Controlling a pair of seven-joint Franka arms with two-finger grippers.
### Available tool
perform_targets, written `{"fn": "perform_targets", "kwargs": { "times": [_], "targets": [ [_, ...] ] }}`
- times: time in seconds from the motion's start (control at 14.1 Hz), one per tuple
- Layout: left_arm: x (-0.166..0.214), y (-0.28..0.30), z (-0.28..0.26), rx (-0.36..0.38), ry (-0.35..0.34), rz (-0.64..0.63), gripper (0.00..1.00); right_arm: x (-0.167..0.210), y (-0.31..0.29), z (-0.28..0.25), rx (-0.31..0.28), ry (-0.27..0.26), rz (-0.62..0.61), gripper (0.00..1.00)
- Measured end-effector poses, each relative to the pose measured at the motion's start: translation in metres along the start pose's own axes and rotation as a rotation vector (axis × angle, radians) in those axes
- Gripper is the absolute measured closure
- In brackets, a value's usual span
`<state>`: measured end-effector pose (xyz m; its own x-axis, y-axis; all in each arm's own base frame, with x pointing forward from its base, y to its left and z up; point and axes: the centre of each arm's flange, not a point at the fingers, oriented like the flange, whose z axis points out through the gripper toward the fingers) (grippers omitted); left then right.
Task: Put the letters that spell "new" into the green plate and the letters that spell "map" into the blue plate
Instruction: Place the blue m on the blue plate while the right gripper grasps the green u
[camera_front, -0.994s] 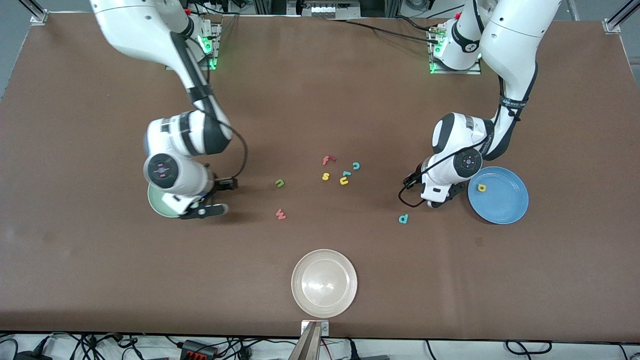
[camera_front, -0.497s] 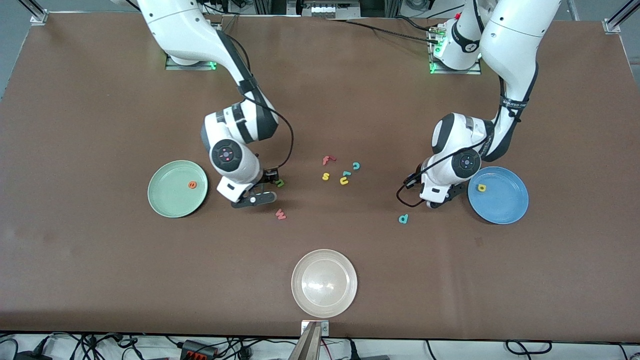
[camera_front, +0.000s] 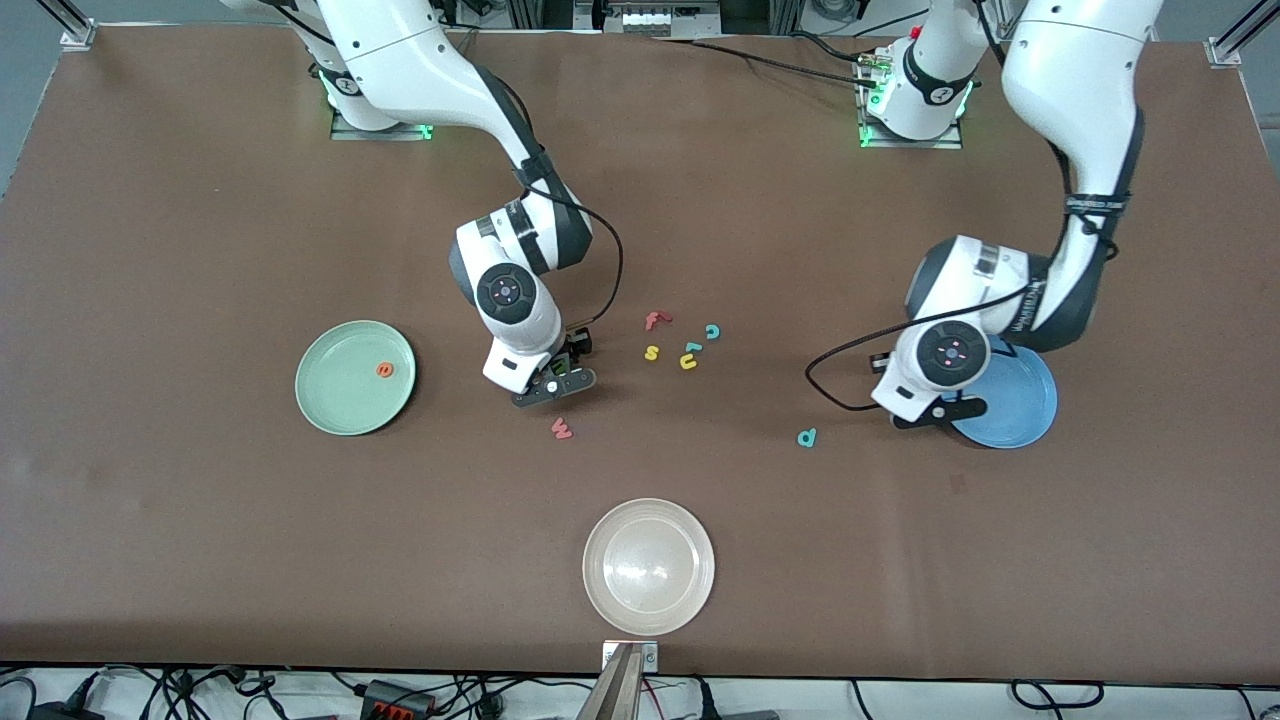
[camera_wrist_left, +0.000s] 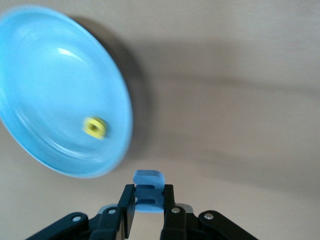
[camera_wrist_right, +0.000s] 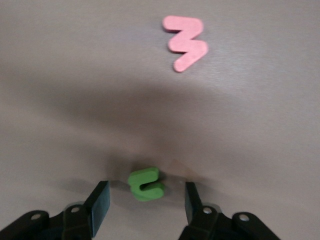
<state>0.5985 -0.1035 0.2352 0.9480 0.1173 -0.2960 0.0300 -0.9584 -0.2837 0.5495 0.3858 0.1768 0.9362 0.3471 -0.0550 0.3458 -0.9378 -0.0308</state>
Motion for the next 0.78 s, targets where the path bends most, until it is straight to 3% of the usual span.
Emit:
{"fn": "perform_targets", "kwargs": {
  "times": [0.35, 0.64, 0.78],
  "targets": [
    [0.029, -0.120, 0.034, -0.070, 0.000, 0.255, 0.73, 0.000, -0.008, 0.005, -0.005, 0.026, -0.038, 0.38],
    [0.039, -0.160, 0.083, -0.112, -0.004, 0.287, 0.73, 0.001, -0.008, 0.005, -0.005, 0.035, -0.043, 0.37],
    [0.040, -0.155, 0.090, -0.116, -0.003, 0.297, 0.59, 0.001, -0.008, 0.005, -0.006, 0.038, -0.044, 0.40]
  ]
}}
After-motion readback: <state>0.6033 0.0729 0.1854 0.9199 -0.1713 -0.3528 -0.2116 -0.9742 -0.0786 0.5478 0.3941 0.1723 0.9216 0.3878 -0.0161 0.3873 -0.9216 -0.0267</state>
